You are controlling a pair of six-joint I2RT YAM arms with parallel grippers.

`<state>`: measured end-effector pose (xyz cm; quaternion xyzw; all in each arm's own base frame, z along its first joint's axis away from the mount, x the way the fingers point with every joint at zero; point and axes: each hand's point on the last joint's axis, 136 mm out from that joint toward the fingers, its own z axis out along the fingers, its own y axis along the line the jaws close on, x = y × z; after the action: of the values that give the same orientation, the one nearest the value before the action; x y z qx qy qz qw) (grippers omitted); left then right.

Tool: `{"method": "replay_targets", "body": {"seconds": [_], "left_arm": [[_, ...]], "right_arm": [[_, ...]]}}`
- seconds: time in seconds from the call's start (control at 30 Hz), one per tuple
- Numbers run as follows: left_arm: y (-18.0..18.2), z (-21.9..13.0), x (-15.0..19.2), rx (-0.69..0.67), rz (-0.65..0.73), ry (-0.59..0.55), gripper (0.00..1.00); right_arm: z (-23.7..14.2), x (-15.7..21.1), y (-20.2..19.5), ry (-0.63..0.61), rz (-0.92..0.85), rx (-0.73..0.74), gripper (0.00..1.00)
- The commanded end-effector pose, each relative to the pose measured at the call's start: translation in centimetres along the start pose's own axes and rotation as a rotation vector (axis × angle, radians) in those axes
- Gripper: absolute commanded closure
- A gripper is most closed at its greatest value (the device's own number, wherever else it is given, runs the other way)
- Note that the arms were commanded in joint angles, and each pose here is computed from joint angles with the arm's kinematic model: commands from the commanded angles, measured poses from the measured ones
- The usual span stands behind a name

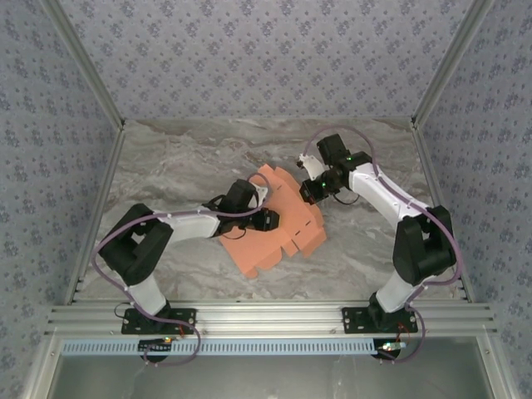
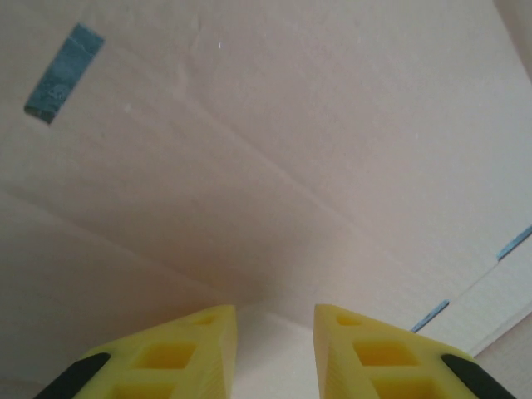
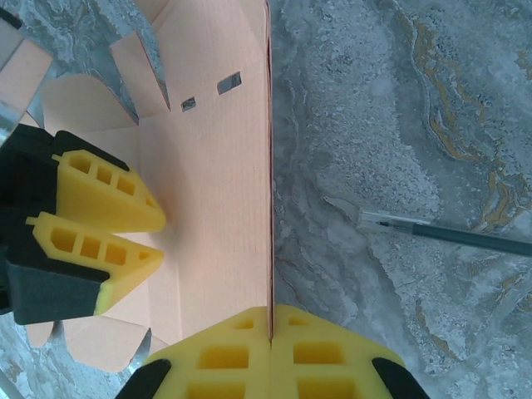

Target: Fold the paper box

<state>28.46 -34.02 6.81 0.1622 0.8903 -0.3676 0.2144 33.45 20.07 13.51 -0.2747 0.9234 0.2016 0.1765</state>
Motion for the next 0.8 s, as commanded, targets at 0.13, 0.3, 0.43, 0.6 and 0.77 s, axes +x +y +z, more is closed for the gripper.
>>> {"method": "replay_targets", "body": {"seconds": [0.13, 0.3, 0.43, 0.6, 0.77], "left_arm": [[0.0, 1.2, -0.3, 0.020, -0.029, -0.022, 0.75], [0.1, 1.1, 0.1, 0.019, -0.035, -0.017, 0.75], [0.4, 1.0, 0.4, 0.007, -0.040, -0.015, 0.74], [1.3, 1.5, 1.2, -0.011, -0.053, -0.012, 0.74], [1.8, 2.7, 1.5, 0.007, -0.093, -0.035, 0.74]], "right_arm": [[-0.2, -0.7, -0.3, -0.010, 0.029, 0.006, 1.00], [0.0, -0.7, -0.5, -0.009, 0.029, 0.012, 1.00], [0.1, -0.7, -0.7, -0.005, 0.033, 0.015, 1.00], [0.4, -0.7, -0.8, -0.005, 0.033, 0.015, 1.00], [0.9, -0.7, -0.7, -0.010, 0.036, 0.028, 1.00]]}}
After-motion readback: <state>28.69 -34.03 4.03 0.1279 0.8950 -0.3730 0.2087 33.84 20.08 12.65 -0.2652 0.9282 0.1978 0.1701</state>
